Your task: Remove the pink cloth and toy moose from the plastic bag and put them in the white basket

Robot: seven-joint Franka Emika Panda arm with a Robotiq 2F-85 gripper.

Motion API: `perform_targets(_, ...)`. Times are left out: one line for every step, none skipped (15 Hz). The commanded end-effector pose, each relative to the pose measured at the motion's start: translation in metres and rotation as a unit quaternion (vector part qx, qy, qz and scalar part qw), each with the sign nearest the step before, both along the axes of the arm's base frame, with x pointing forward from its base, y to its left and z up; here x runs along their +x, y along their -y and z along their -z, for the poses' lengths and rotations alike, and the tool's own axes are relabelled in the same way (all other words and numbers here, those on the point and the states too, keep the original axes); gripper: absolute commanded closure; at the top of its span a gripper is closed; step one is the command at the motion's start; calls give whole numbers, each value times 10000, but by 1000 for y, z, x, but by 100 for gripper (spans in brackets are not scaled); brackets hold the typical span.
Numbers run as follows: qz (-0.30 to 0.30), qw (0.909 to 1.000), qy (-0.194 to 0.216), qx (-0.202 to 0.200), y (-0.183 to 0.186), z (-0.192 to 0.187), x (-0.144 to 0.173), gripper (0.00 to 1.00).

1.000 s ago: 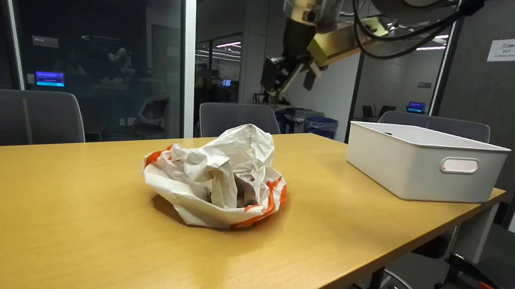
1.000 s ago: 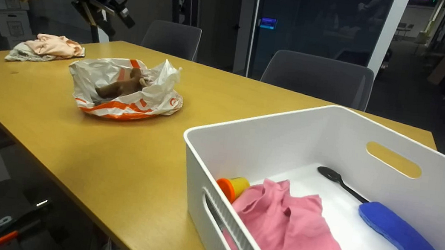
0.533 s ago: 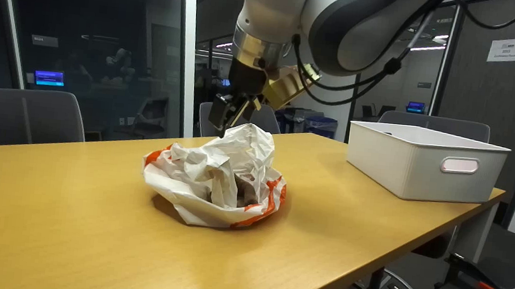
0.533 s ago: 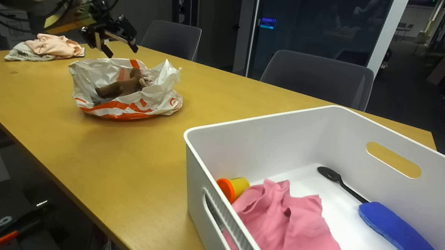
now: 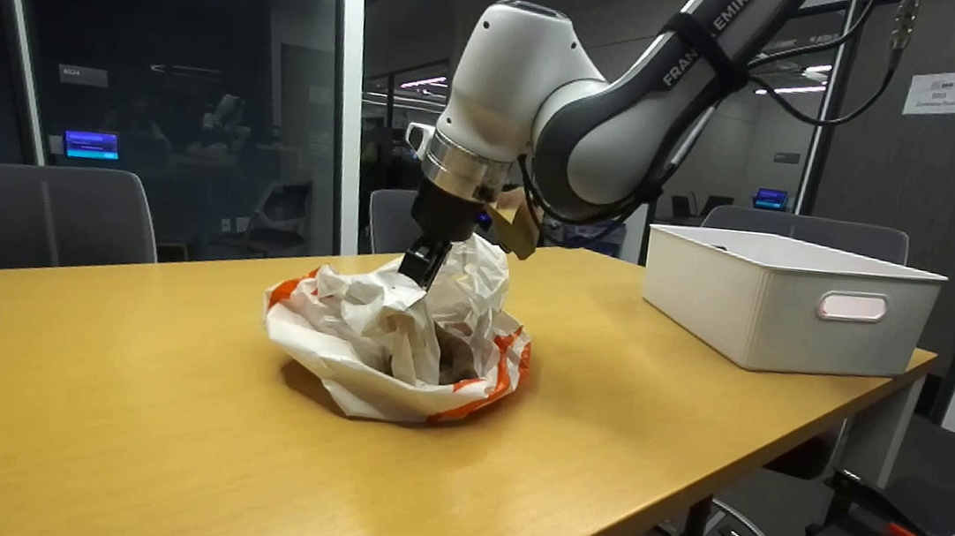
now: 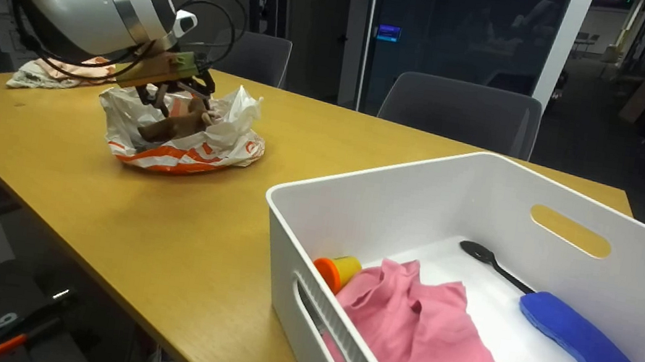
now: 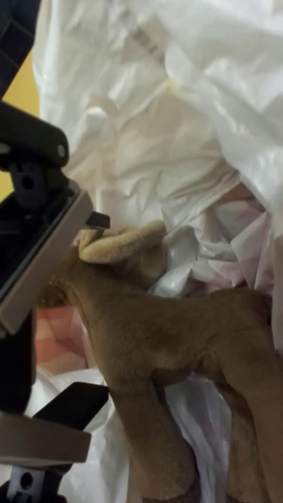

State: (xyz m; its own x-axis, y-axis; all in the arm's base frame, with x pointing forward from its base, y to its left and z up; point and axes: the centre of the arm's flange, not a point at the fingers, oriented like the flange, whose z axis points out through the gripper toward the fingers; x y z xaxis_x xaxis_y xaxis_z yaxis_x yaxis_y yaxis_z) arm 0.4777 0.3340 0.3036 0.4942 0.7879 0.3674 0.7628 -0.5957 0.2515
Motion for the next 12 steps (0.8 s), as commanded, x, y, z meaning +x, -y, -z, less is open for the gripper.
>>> perform_targets(-797, 9952, -478, 318, -1, -9, -5, 0)
perform_targets(-1050, 9925, -517, 346, -5, -5, -9, 0)
perform_targets(-1181, 9912, -514, 297, -9, -1, -12, 0)
perform_targets(-1307, 9901, -423, 283, -10, 1, -14, 0)
perform_targets(-1470, 9879, -394, 287, -9, 0, -14, 0)
perform_targets(-1567, 9870, -281, 203, -6, -1, -13, 0)
perform_targets(-1631, 9865, -162, 37, -4, 0, -11, 0)
perform_targets(-1697, 9854, 9, -161, 0, 1, -9, 0)
perform_targets(-1722, 9845, 12, -340, 4, 3, -6, 0)
perform_targets(-1778, 9829, 9, -468, 9, 5, -2, 0)
perform_targets(-1817, 9817, 9, -567, 12, 7, -1, 0)
perform_targets(-1901, 9797, -35, -640, 12, 9, -1, 0)
